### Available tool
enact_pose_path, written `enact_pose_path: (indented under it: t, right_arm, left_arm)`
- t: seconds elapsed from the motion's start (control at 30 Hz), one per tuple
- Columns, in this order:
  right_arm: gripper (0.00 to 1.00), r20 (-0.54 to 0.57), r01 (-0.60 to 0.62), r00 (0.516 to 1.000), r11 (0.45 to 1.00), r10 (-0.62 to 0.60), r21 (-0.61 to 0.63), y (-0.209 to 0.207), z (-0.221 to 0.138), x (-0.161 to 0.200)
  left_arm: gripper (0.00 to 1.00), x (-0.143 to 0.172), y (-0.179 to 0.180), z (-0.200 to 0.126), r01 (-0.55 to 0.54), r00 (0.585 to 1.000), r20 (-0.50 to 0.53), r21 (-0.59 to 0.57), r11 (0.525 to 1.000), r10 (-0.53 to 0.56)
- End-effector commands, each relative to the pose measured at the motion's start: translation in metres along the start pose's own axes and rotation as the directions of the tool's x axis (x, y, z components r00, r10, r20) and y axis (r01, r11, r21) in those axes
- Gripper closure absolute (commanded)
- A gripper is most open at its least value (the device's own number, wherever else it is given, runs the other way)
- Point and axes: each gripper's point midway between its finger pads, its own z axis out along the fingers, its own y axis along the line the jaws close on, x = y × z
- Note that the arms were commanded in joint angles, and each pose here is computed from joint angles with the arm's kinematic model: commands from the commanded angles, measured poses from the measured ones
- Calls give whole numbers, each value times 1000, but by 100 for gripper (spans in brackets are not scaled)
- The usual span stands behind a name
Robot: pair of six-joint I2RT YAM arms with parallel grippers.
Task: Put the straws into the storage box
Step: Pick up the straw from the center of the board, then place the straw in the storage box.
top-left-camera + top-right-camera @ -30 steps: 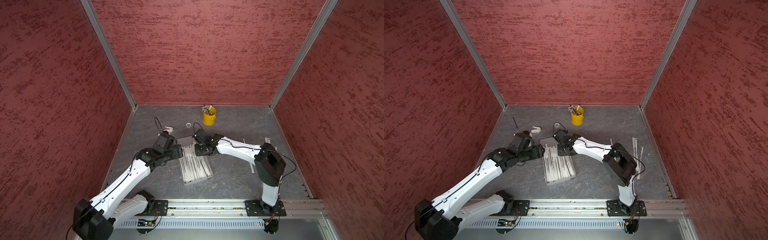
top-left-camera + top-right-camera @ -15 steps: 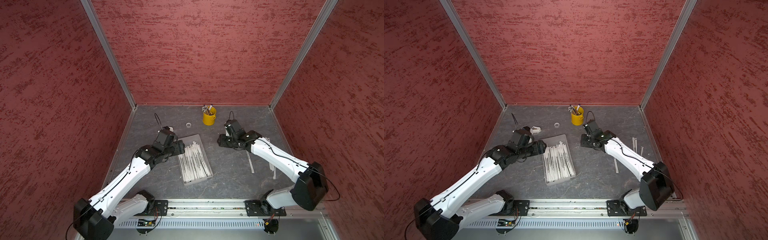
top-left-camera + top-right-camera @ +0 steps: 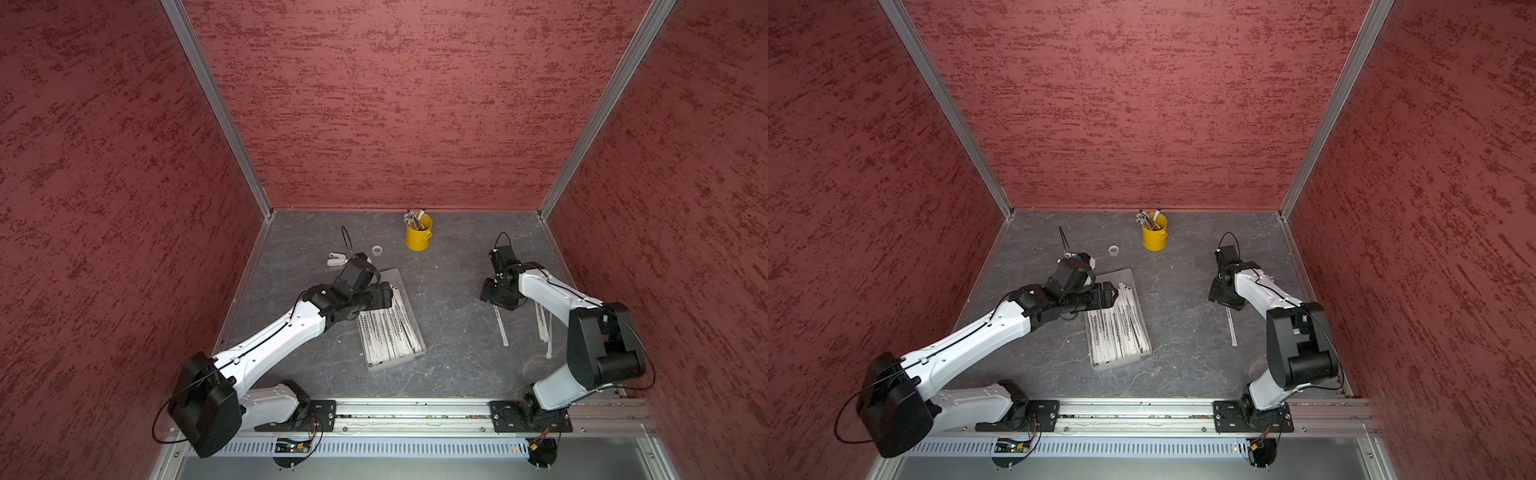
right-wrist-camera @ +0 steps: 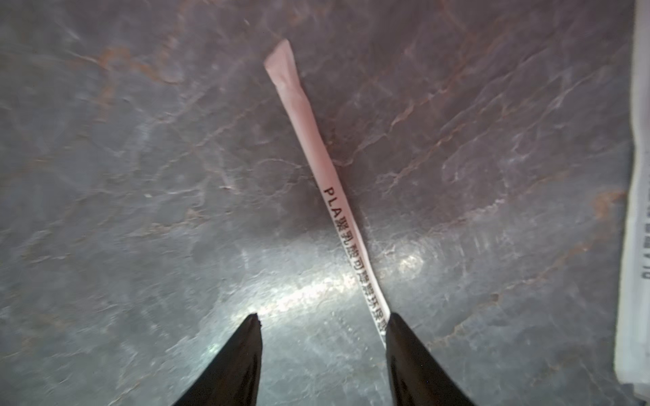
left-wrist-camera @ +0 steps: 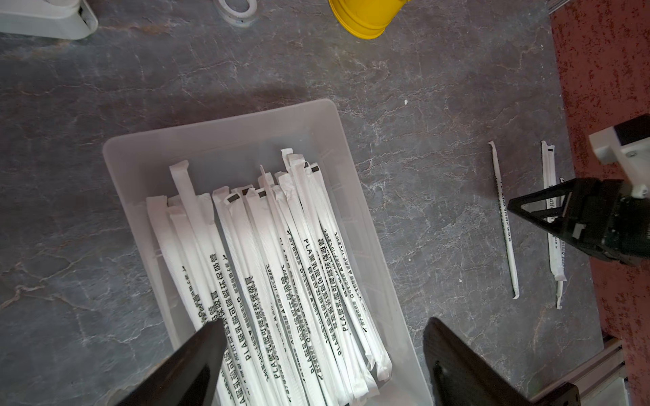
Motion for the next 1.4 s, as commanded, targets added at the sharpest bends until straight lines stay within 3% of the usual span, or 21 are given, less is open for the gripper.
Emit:
enact_pose_path:
  t: [0.0, 0.13, 0.2, 0.27, 0.47, 0.6, 0.67, 0.8, 0.87, 0.93, 1.03, 1.37]
  right_arm:
    - [42, 14, -8, 1000, 1000, 8, 19, -9, 13, -9]
    - [47, -26, -16, 1000, 1000, 16, 25, -15, 31, -6]
    - [59, -32, -11, 999, 1000, 12, 21, -14, 34, -6]
    - [79, -46, 2, 999, 1000, -3, -11, -8, 34, -3]
    - [99, 18, 148, 989, 988, -148, -33, 16, 7, 0]
    - [100, 126, 303, 948, 949, -292, -81, 65, -52, 8]
    - [100, 169, 378, 920, 914, -353, -148, 110, -86, 26]
    - [100, 216, 461, 886, 832, -411, -308, 205, -123, 74]
    - [100, 246, 498, 866, 802, -436, -329, 248, -129, 91]
    - [100, 264, 522, 851, 784, -454, -336, 279, -124, 102]
    - [100, 254, 508, 859, 801, -445, -317, 295, -101, 102]
    - [100, 116, 469, 883, 854, -455, -223, 265, -26, 121]
  left_arm:
    - [9, -13, -7, -4, -8, 999, 34, 40, 999, 7]
    - [9, -9, 2, -1, 19, 999, 27, 36, 999, -20]
    - [9, -8, 5, -1, 23, 999, 22, 28, 999, -24]
    - [9, -8, 6, -1, 24, 999, 23, 22, 999, -25]
    - [9, -13, 26, -9, 49, 998, 38, -24, 999, -48]
    - [9, -13, 49, -24, 79, 995, 62, -84, 993, -74]
    - [9, -12, 58, -31, 93, 993, 77, -113, 989, -84]
    - [10, -9, 59, -34, 119, 991, 79, -111, 987, -110]
    - [10, -6, 56, -32, 131, 989, 80, -95, 987, -123]
    - [10, -2, 52, -30, 133, 989, 73, -83, 988, -127]
    - [10, 1, 50, -27, 127, 990, 63, -80, 989, -123]
    - [10, 8, 48, -17, 121, 992, 43, -65, 990, -119]
